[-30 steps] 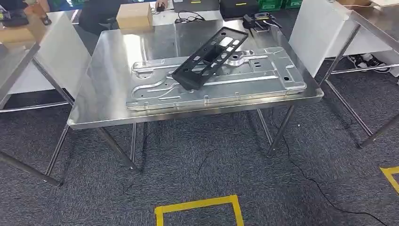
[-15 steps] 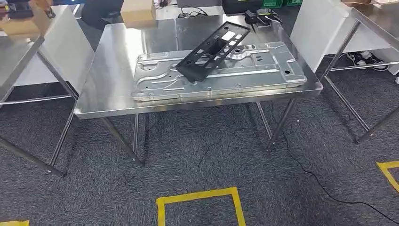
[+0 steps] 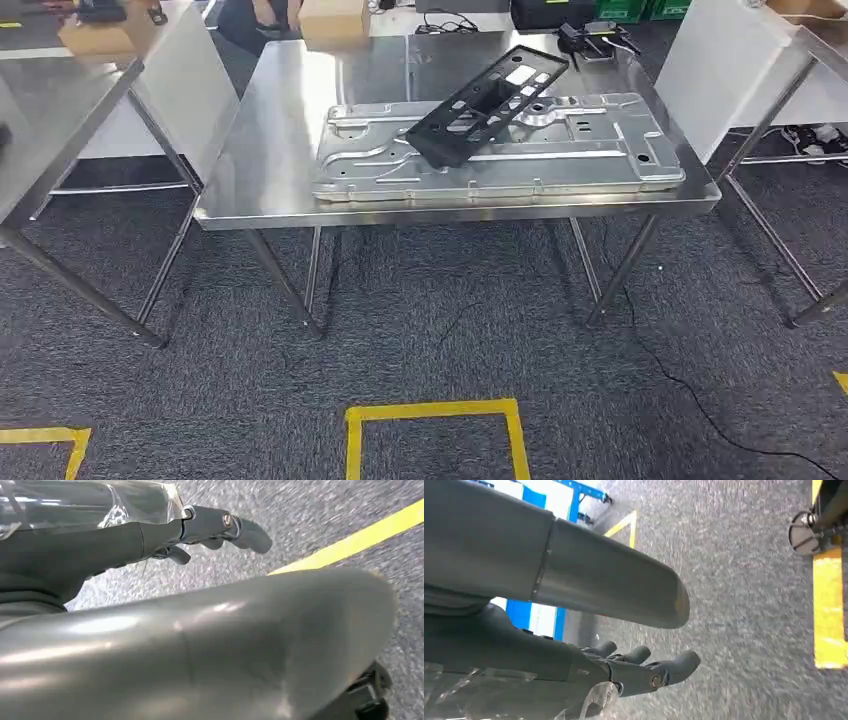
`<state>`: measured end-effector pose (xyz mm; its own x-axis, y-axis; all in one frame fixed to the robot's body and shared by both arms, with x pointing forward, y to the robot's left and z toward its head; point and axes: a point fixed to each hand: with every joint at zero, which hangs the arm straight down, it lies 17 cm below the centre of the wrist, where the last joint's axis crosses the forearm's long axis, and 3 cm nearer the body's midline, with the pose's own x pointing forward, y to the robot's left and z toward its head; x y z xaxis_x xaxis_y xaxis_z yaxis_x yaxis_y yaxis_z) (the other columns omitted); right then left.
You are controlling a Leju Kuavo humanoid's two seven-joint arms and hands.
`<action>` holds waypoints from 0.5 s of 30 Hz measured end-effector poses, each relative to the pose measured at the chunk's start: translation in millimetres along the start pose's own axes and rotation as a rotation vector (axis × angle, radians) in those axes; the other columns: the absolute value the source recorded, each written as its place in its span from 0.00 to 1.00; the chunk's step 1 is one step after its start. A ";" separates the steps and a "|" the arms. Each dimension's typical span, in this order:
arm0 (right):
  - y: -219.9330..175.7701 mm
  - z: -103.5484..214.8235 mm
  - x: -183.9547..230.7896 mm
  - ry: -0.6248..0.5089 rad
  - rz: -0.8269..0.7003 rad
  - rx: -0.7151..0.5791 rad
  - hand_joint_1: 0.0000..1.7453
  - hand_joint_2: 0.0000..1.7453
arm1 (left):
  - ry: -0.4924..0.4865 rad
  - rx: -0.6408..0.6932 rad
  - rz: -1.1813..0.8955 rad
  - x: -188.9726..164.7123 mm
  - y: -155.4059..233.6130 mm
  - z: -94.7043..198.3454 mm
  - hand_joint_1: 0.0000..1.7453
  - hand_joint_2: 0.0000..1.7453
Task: Take the parts from the cabinet and place them on the table.
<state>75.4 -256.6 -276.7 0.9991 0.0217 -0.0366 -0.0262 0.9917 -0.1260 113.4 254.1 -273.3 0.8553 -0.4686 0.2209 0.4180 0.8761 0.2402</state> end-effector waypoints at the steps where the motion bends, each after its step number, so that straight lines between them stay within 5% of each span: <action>1: -0.3 0.0 0.3 0.000 0.000 0.000 0.00 0.00 | 0.001 -0.001 0.000 -0.7 -0.8 0.2 0.00 0.00; 15: -0.4 1.1 6.9 -0.011 0.000 -0.001 0.00 0.00 | 0.000 0.001 -0.012 -1.4 -0.7 0.2 0.00 0.00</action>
<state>82.4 -256.7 -275.9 0.9994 0.0229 -0.0260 -0.0260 0.9916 -0.1270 111.8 254.1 -273.6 0.8504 -0.4788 0.2182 0.4277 0.8705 0.2435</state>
